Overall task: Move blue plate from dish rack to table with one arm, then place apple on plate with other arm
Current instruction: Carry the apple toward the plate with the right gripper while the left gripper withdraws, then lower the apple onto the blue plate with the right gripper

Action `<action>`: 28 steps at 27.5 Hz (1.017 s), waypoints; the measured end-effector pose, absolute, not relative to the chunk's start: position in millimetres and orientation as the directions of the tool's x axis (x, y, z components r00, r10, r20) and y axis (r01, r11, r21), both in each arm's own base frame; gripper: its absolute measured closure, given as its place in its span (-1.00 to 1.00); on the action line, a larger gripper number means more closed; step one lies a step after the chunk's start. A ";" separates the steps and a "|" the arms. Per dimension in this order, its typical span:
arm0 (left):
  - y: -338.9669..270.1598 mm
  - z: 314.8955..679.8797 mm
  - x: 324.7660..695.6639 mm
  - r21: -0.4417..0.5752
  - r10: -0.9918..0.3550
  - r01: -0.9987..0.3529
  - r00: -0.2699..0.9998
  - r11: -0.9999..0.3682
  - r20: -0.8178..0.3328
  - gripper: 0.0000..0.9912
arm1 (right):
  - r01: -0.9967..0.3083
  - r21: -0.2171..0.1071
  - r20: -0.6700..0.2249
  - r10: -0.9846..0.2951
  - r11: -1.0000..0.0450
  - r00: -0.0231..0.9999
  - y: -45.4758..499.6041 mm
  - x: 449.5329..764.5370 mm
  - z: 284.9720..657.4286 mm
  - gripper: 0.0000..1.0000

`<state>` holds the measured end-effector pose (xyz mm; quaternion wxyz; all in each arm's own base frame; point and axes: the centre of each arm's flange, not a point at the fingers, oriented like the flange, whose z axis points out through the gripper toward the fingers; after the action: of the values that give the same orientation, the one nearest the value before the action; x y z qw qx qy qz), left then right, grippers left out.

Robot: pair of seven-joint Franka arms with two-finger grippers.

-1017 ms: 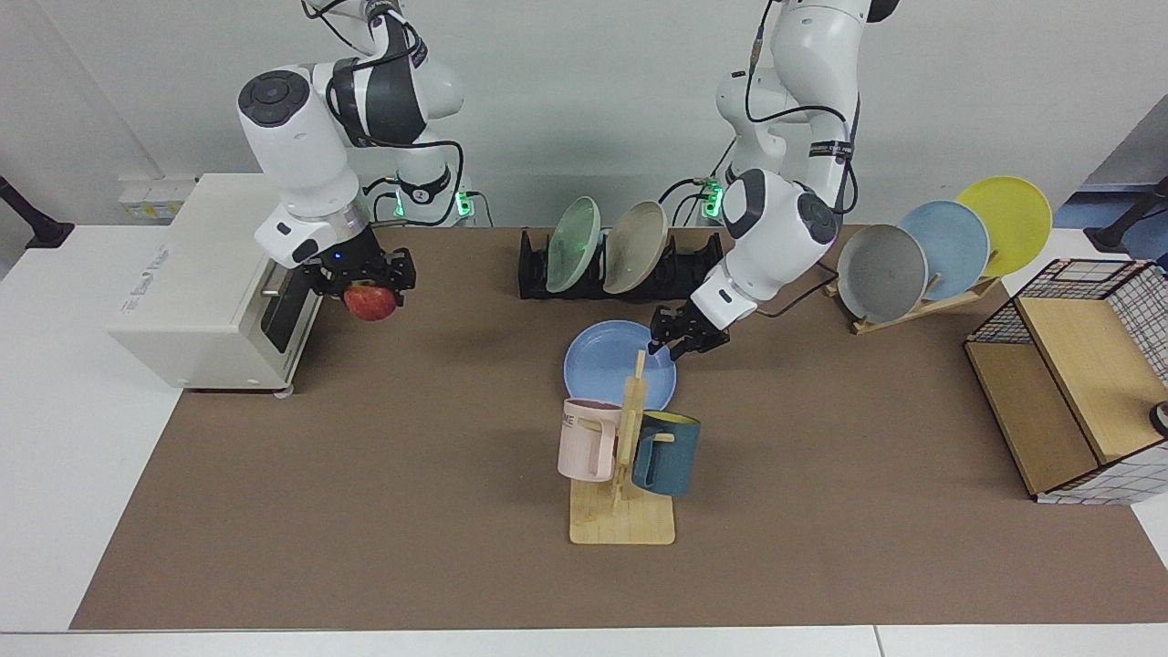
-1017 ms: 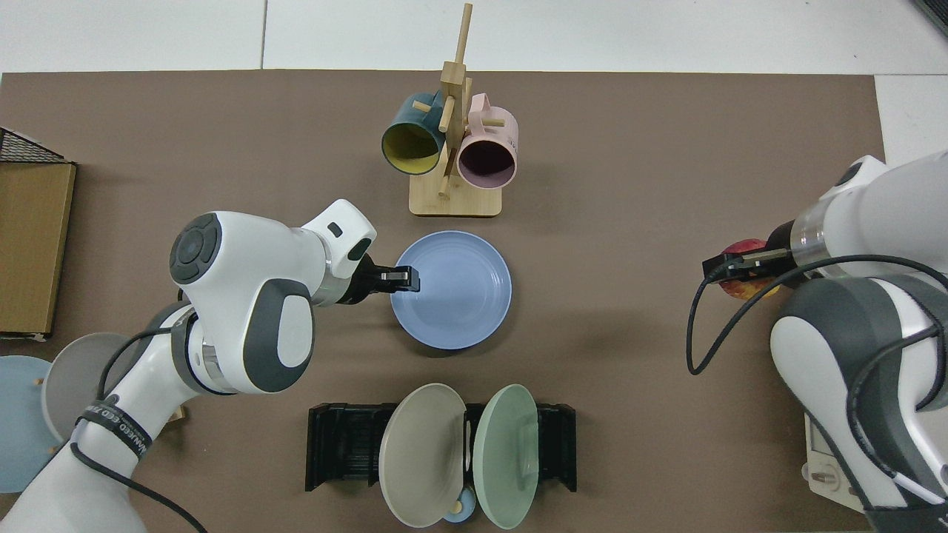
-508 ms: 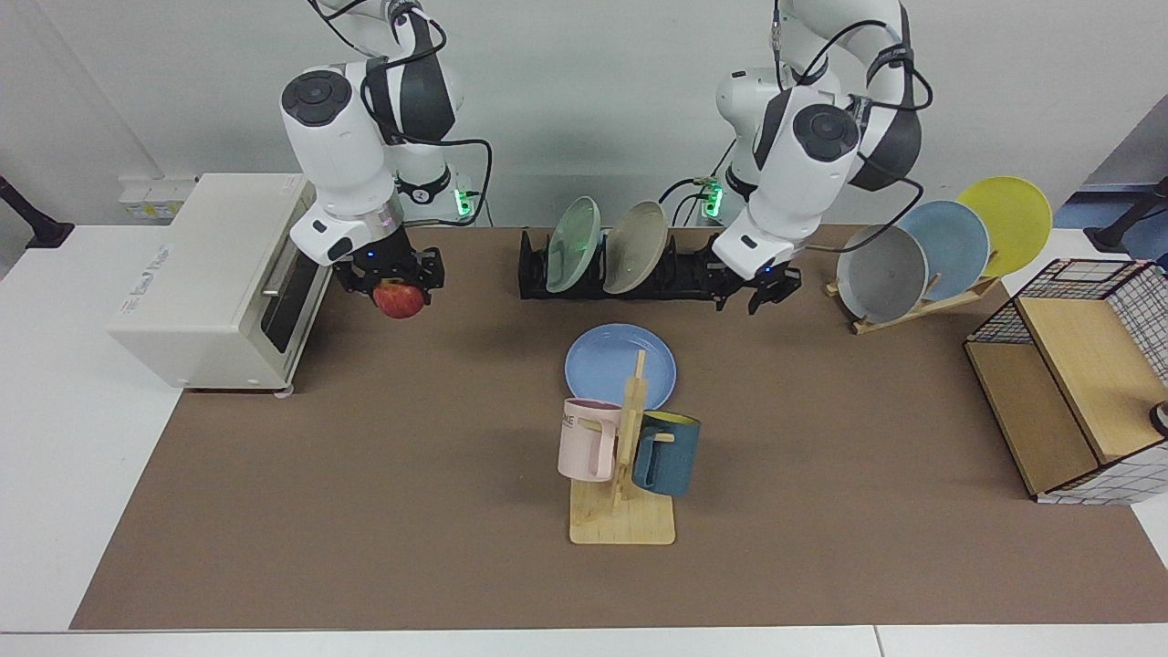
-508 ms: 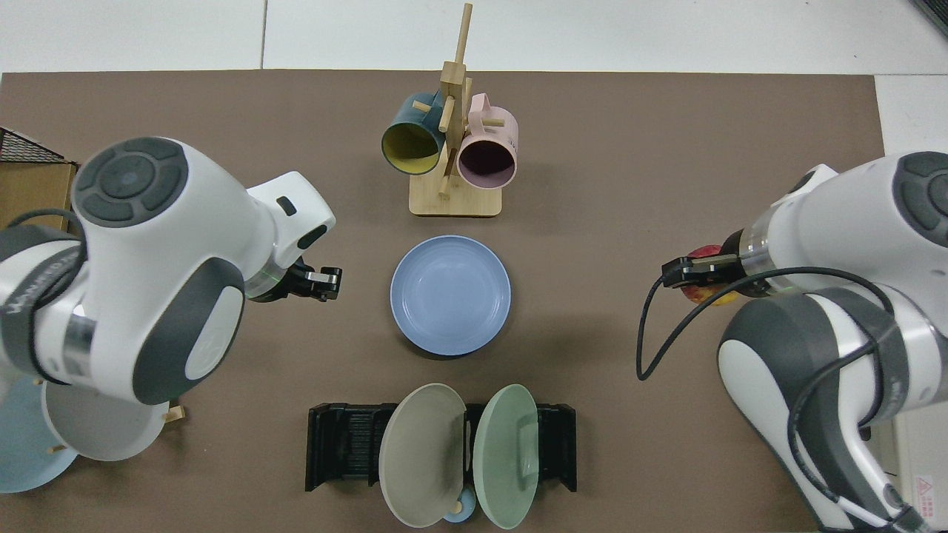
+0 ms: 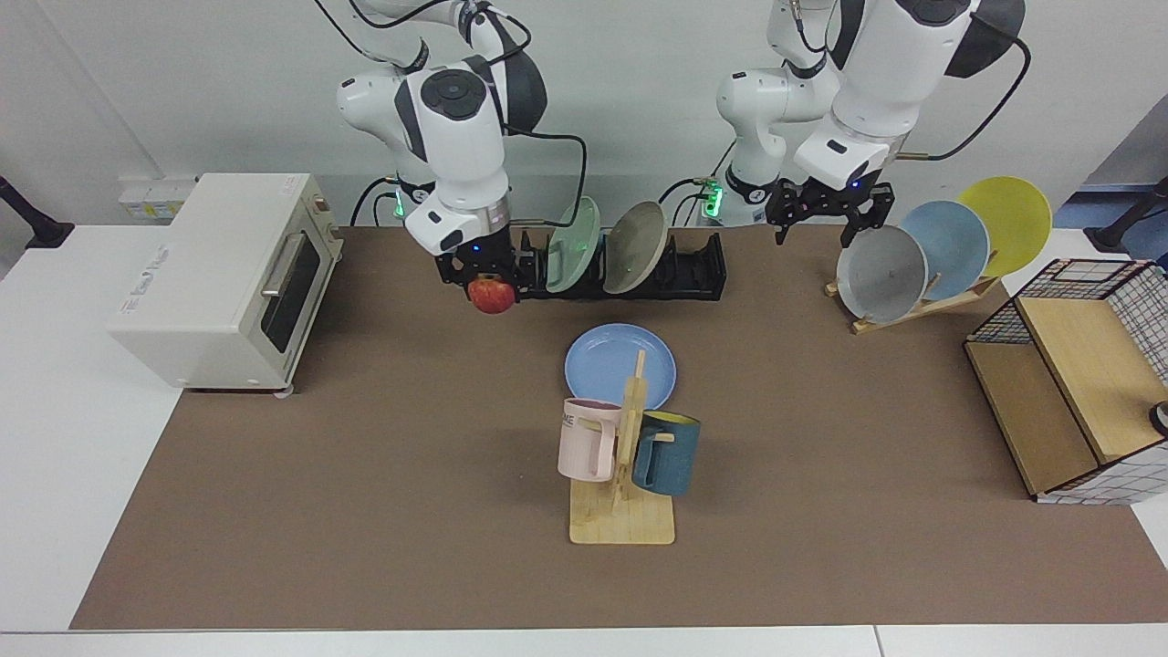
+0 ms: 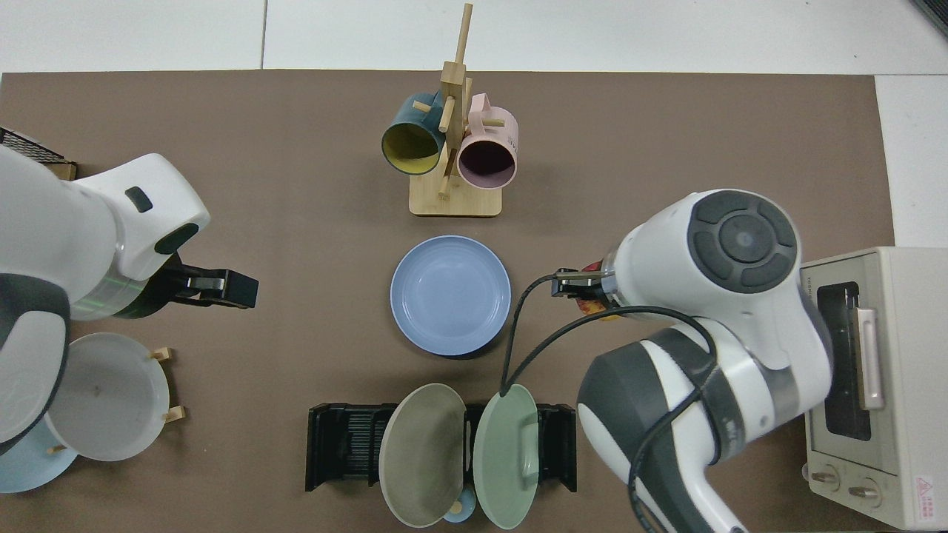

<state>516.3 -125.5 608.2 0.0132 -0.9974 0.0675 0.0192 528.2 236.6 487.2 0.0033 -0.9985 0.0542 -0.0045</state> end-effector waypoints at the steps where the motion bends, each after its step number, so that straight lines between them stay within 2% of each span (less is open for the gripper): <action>1: -123.4 612.2 516.0 -0.024 -0.131 -0.132 0.991 -0.991 -0.037 -0.98 | -0.118 -0.006 0.007 -0.118 -0.993 0.993 246.3 527.9 485.1 -0.50; 6: -113.2 619.9 517.6 -0.022 -0.116 -0.116 0.993 -0.993 -0.029 -0.99 | -0.163 -0.006 0.010 -0.163 -0.987 0.987 283.4 532.5 472.8 -0.50; 11: -104.6 619.8 519.4 -0.021 -0.100 -0.101 0.995 -0.995 -0.030 -1.00 | -0.201 -0.025 0.026 -0.201 -0.979 0.979 327.3 539.1 450.4 -0.50; 19: -90.3 620.2 522.0 -0.019 -0.074 -0.075 0.997 -0.997 -0.030 -1.00 | -0.208 -0.016 0.017 -0.208 -0.978 0.978 407.9 538.7 387.0 -0.50; 24: -89.6 623.3 521.9 -0.019 -0.073 -0.073 0.997 -0.997 -0.023 -1.00 | -0.195 -0.010 0.014 -0.195 -0.981 0.981 428.6 536.2 358.4 -0.50; 28: -89.5 624.4 521.5 -0.019 -0.072 -0.073 0.997 -0.997 -0.021 -1.00 | -0.193 -0.014 0.016 -0.193 -0.981 0.981 431.3 536.2 351.5 -0.50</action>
<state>521.5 -89.5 624.4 0.0097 -0.9992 0.0363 0.0102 536.2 431.3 351.5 0.0063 -0.9952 0.0970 -0.0087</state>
